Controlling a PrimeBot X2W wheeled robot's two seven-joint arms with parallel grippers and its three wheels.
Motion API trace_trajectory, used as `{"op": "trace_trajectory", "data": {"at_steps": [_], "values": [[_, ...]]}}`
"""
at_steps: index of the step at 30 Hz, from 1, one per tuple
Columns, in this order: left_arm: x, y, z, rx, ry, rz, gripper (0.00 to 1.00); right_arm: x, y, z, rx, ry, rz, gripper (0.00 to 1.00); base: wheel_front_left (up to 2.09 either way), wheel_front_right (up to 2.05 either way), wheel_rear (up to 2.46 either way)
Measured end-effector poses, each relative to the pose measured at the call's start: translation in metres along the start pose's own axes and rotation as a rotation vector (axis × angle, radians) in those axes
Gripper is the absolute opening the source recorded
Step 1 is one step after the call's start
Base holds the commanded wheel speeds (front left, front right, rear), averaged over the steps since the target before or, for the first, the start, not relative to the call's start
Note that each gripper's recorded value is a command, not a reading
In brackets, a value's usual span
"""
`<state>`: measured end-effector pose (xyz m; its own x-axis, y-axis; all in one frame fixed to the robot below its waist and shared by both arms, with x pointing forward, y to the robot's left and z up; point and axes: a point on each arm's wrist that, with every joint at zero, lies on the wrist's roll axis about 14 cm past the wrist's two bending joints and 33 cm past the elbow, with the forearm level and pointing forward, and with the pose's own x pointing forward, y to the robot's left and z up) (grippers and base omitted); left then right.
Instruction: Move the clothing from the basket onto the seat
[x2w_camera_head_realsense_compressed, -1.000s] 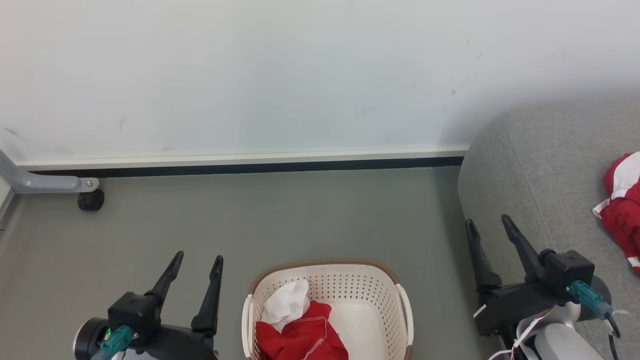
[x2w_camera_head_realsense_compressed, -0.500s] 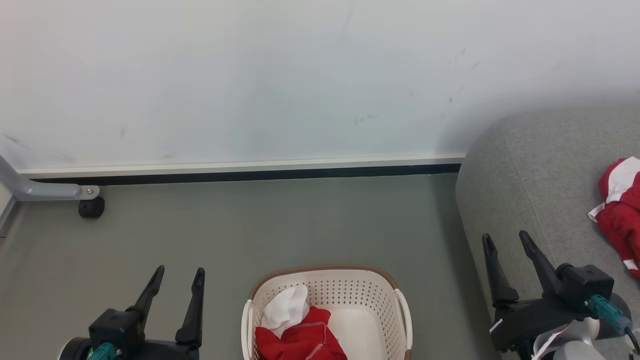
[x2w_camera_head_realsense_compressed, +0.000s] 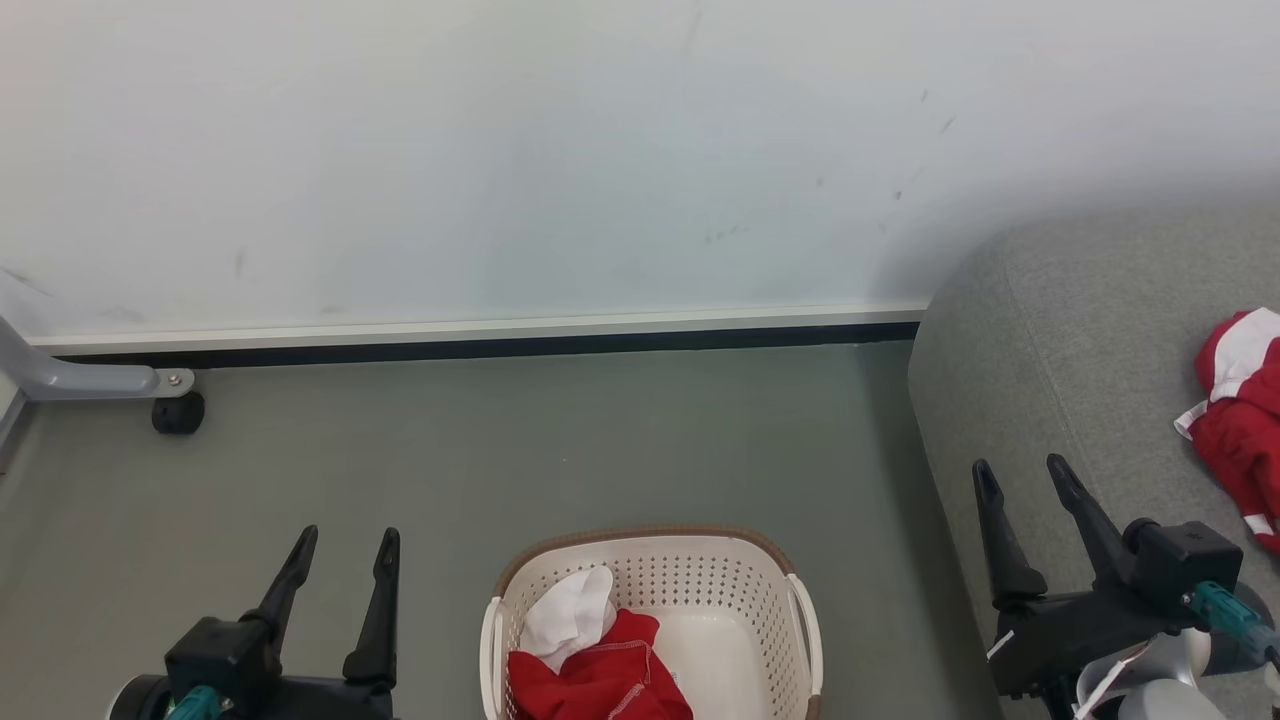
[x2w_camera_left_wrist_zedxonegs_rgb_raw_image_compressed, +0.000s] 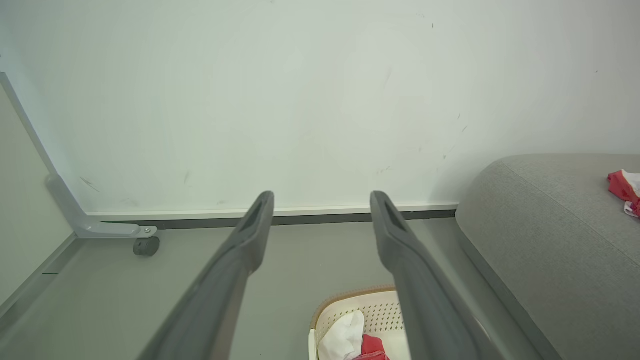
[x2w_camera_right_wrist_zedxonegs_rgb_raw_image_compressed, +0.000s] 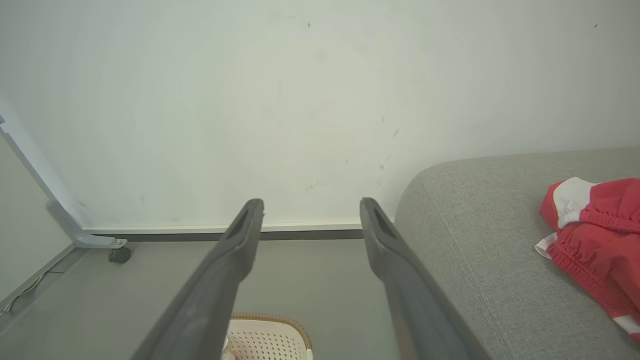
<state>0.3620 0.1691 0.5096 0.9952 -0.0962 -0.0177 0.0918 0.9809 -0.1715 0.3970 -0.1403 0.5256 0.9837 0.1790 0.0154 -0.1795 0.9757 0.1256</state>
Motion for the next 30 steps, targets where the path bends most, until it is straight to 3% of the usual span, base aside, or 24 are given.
{"op": "trace_trajectory", "data": {"at_steps": [20,30], "values": [[0.011,0.004,-0.001,0.016,-0.001,0.023,1.0,0.008,0.001,0.003,-0.001,0.013,0.008,1.0,0.0,0.0,0.0],[0.041,-0.011,-0.02,0.026,0.053,-0.024,1.0,0.033,0.002,0.006,-0.019,0.004,0.019,1.0,0.0,0.0,0.0]]}}
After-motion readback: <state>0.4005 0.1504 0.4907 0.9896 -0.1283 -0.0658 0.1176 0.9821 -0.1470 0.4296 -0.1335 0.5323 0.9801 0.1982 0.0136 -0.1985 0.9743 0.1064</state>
